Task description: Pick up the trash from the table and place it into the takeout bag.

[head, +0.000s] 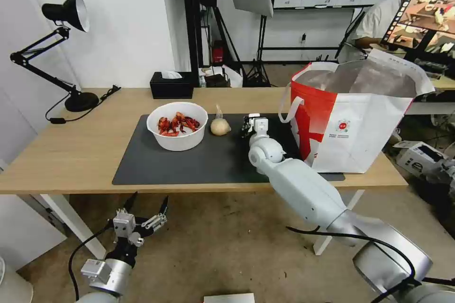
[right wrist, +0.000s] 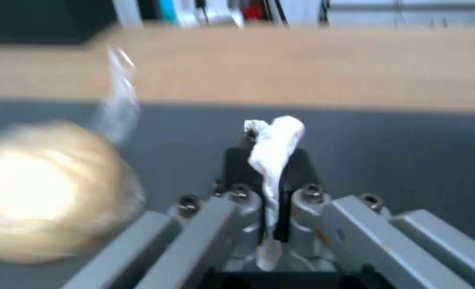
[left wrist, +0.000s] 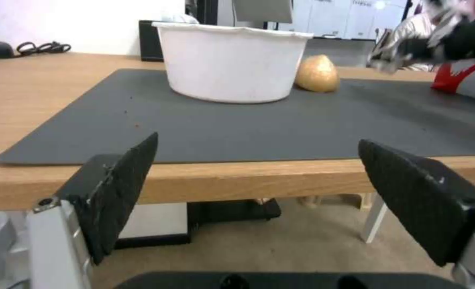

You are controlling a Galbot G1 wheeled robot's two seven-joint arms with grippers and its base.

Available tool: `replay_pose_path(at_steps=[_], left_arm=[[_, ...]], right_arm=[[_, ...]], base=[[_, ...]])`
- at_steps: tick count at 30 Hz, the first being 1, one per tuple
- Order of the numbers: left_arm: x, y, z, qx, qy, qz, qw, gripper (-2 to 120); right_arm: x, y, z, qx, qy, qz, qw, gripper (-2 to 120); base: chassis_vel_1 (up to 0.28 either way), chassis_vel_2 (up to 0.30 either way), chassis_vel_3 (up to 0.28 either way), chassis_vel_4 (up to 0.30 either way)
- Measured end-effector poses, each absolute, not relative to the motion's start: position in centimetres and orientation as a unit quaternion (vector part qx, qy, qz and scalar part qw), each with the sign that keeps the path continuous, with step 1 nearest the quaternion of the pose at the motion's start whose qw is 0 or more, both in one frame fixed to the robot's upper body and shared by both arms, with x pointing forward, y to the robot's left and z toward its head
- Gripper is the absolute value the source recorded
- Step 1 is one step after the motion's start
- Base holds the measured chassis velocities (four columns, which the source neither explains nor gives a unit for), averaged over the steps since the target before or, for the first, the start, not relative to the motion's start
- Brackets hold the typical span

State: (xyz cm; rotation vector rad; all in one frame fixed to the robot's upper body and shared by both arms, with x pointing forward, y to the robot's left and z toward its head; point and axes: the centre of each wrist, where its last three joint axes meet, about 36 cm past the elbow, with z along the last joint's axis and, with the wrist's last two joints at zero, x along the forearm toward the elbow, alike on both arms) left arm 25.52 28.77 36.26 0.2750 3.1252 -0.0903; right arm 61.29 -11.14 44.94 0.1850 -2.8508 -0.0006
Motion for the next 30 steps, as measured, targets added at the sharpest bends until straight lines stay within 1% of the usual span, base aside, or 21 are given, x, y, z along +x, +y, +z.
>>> replay_pose_path(at_steps=[3, 4, 7, 8, 11, 12, 15, 16, 18, 19, 20, 21, 23, 24, 27, 30], left_arm=[[25.6, 28.8, 36.6, 0.086, 0.996, -0.029, 0.007, 100], [25.6, 28.8, 36.6, 0.086, 0.996, -0.029, 0.007, 100], [25.7, 28.9, 36.8, 0.084, 0.996, -0.029, 0.011, 100], [25.7, 28.9, 36.8, 0.084, 0.996, -0.029, 0.011, 100], [25.8, 29.0, 36.9, 0.083, 0.996, -0.027, 0.012, 100], [25.8, 29.0, 36.9, 0.083, 0.996, -0.027, 0.012, 100], [25.6, 29.1, 37.1, 0.083, 0.996, -0.026, 0.013, 100], [25.6, 29.1, 37.1, 0.083, 0.996, -0.026, 0.013, 100], [25.4, 29.1, 37.2, 0.083, 0.996, -0.026, 0.012, 100], [25.2, 29.1, 37.3, 0.082, 0.996, -0.026, 0.012, 100], [25.2, 29.1, 37.3, 0.082, 0.996, -0.026, 0.012, 100], [25.1, 29.1, 37.3, 0.081, 0.996, -0.027, 0.012, 100], [24.8, 29.1, 37.4, 0.08, 0.996, -0.028, 0.012, 100], [24.8, 29.1, 37.4, 0.08, 0.996, -0.028, 0.012, 100], [24.6, 29.0, 37.4, 0.08, 0.996, -0.03, 0.012, 100], [24.6, 29.0, 37.5, 0.078, 0.996, -0.034, 0.014, 100]], right_arm=[[57.7, -11.9, 47.8, 0.1, -0.991, -0.016, 0.085, 0], [57.7, -11.9, 47.8, 0.1, -0.991, -0.016, 0.085, 0], [54.6, -13.0, 51.3, 0.118, -0.992, -0.026, 0.029, 0], [54.6, -13.0, 51.3, 0.118, -0.992, -0.026, 0.029, 0], [53.0, -14.0, 54.7, 0.118, -0.992, -0.019, -0.026, 0], [53.0, -14.0, 54.7, 0.118, -0.992, -0.019, -0.026, 0], [52.8, -15.7, 57.9, 0.074, -0.993, 0.022, -0.087, 0], [52.8, -15.7, 57.9, 0.074, -0.993, 0.022, -0.087, 0], [52.9, -16.5, 59.8, 0.002, -0.996, 0.028, -0.088, 0], [53.0, -16.8, 60.7, -0.031, -0.996, 0.02, -0.077, 0], [53.0, -16.8, 60.7, -0.031, -0.996, 0.02, -0.077, 0], [53.1, -17.3, 61.4, -0.059, -0.996, 0.012, -0.064, 0], [53.8, -18.7, 62.5, -0.106, -0.993, 0.007, -0.052, 0], [53.8, -18.7, 62.5, -0.106, -0.993, 0.007, -0.052, 0], [54.7, -21.0, 63.3, -0.142, -0.989, 0.016, -0.049, 0], [54.9, -22.1, 63.6, -0.156, -0.986, 0.022, -0.044, 0]], base=[[0.0, 0.0, 0.0, 0.0], [0.0, 0.0, 0.0, 0.0], [0.0, 0.0, 0.0, 0.0], [0.0, 0.0, 0.0, 0.0], [0.0, 0.0, 0.0, 0.0], [0.0, 0.0, 0.0, 0.0], [0.0, 0.0, 0.0, 0.0], [0.0, 0.0, 0.0, 0.0], [0.0, 0.0, 0.0, 0.0], [0.0, 0.0, 0.0, 0.0], [0.0, 0.0, 0.0, 0.0], [0.0, 0.0, 0.0, 0.0], [0.0, 0.0, 0.0, 0.0], [0.0, 0.0, 0.0, 0.0], [0.0, 0.0, 0.0, 0.0], [0.0, 0.0, 0.0, 0.0]])
